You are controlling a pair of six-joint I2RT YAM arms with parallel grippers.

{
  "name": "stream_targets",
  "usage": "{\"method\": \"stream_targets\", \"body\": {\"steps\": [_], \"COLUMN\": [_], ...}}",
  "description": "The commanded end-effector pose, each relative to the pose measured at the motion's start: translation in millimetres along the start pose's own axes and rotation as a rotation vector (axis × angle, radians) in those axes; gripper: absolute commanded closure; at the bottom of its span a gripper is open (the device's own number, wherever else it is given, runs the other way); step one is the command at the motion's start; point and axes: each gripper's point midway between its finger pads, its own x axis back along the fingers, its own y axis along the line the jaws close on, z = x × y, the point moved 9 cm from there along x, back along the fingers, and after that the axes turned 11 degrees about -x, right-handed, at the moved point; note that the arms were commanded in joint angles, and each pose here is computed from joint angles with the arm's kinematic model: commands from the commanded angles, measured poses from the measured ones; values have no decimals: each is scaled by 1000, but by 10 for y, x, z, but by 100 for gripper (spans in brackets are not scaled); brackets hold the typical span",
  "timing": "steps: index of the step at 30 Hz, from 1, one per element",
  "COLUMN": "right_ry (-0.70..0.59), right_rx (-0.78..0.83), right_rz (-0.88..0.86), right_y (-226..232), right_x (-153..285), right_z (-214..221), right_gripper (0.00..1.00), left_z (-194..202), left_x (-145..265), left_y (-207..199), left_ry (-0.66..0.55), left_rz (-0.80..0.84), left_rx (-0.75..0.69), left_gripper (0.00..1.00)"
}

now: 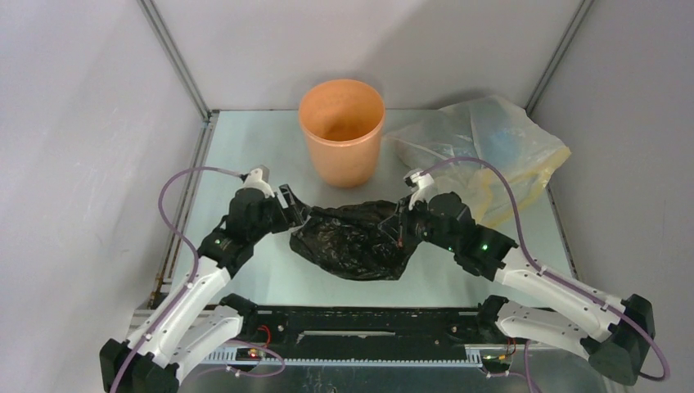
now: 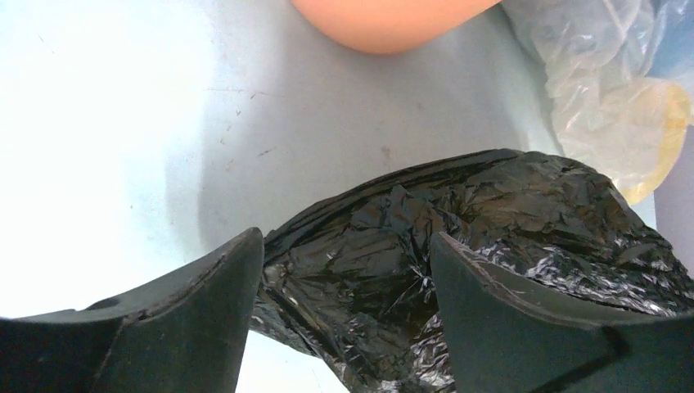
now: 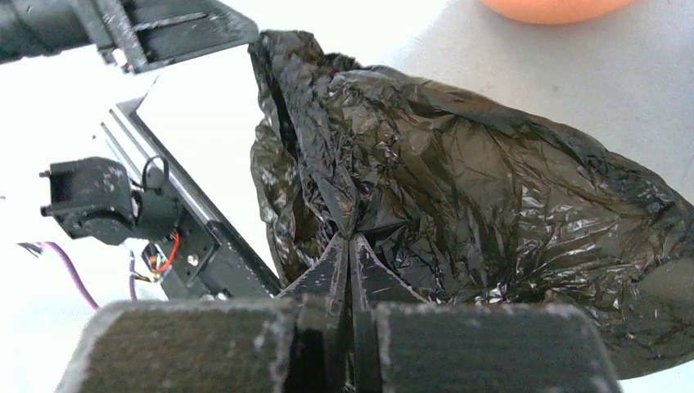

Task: Put the trash bags into the trash bin

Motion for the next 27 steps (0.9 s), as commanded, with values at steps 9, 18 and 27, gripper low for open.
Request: {"method": "stream_targets", "body": {"steps": [9, 18, 27], "right_ry": [-45, -39, -14], "right_rx": [-121, -127, -125], "right_rz": [35, 7, 9], "right_y": [-43, -11, -6], "right_x": [89, 50, 16], "right_z": [-87, -91, -45], "right_gripper": [100, 100, 100], "left_z": [-49, 133, 256], "left_x": [550, 538, 441], "left_y": [-210, -720, -1065], "left_ry": [-145, -36, -116], "left_rz": [208, 461, 533], "left_rx": [-21, 39, 278], "left_gripper": [13, 38, 55]}}
